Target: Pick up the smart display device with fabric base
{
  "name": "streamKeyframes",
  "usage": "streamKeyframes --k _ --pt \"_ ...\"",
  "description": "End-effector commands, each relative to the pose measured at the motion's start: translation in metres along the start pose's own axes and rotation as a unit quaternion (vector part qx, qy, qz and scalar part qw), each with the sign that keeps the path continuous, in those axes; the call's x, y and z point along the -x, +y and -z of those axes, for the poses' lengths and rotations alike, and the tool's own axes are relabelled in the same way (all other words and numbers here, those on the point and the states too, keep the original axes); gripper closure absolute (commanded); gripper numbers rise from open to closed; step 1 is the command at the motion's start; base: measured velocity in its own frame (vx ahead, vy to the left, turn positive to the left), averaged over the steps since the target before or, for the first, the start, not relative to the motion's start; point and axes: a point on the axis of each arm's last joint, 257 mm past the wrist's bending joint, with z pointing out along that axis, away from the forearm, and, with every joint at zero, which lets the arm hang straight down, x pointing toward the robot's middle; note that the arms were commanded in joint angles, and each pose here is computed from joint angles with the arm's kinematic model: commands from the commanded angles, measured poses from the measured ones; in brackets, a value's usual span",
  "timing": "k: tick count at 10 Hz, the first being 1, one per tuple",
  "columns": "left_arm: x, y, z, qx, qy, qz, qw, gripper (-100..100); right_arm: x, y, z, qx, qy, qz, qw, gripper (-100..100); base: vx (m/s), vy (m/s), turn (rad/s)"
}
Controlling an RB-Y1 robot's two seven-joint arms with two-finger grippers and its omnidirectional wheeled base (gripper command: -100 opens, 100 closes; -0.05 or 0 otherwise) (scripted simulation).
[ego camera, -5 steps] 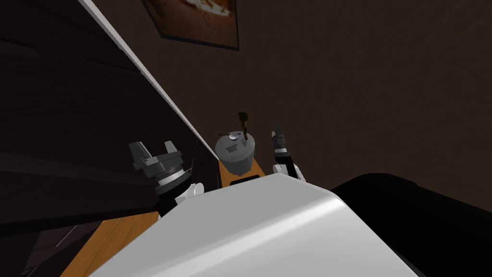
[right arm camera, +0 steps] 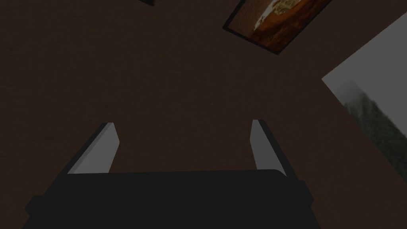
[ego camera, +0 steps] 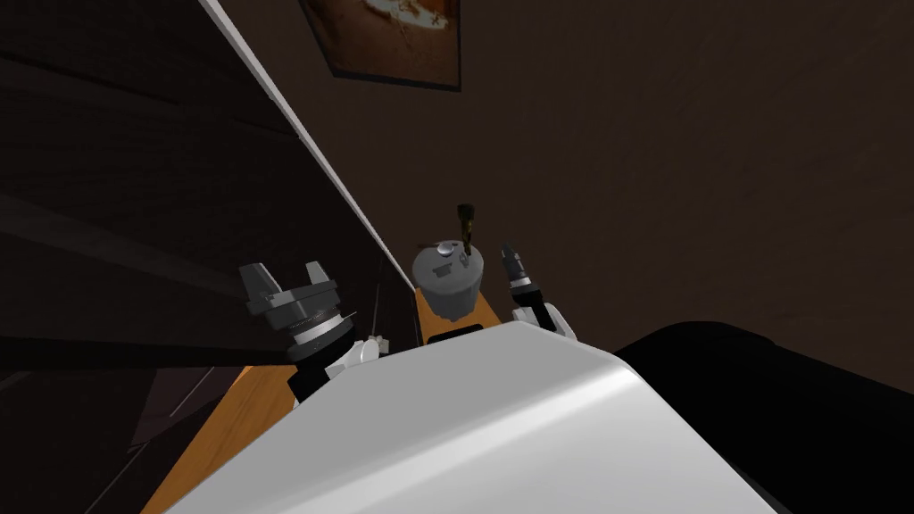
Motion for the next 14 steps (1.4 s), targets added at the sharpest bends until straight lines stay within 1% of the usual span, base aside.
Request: streamKeyframes --k 1,3,4,6,7,9,10,12,13,14 --pt "0.0 0.0 0.0 0.0 0.0 0.0 1.0 0 -0.003 -0.006 0.002 -0.004 0.015 0.016 0.9998 -100 -0.01 0.183 0.013" --pt "0.0 0.0 0.0 0.0 0.0 0.0 1.0 0 -0.016 -0.027 0.009 -0.021 0.055 0.061 0.9964 -100 -0.035 0.176 0.075" --pt "-0.001 0.001 0.0 0.001 0.0 0.001 1.0 0 -0.016 -0.027 0.009 -0.02 0.06 0.065 0.9959 -100 -0.043 0.141 0.035" --pt "-0.001 0.001 0.0 0.001 0.0 0.001 1.0 0 -0.029 -0.052 0.018 -0.036 0.103 0.114 0.9874 -100 -0.008 0.196 0.099" --pt "-0.001 0.001 0.0 0.001 0.0 0.001 1.0 0 -0.029 -0.052 0.019 -0.034 0.109 0.119 0.9863 -100 -0.016 0.175 0.016" --pt "-0.001 0.001 0.0 0.001 0.0 0.001 1.0 0 -0.041 -0.078 0.031 -0.047 0.155 0.172 0.9716 -100 -0.015 0.221 0.099" --pt "-0.001 0.001 0.0 0.001 0.0 0.002 1.0 0 -0.041 -0.08 0.031 -0.046 0.161 0.177 0.9699 -100 -0.009 0.189 0.024" --pt "-0.001 0.001 0.0 0.001 0.0 0.001 1.0 0 -0.05 -0.106 0.045 -0.054 0.208 0.232 0.9487 -100 -0.009 0.187 0.105" --pt "-0.001 0.001 0.0 0.001 0.0 0.001 1.0 0 -0.049 -0.109 0.047 -0.055 0.215 0.237 0.9458 -100 0.007 0.172 0.031" --pt "-0.001 0.001 0.0 0.001 0.0 0.001 1.0 0 -0.053 -0.124 0.056 -0.06 0.239 0.265 0.9325 -100 0.02 0.155 0.074"
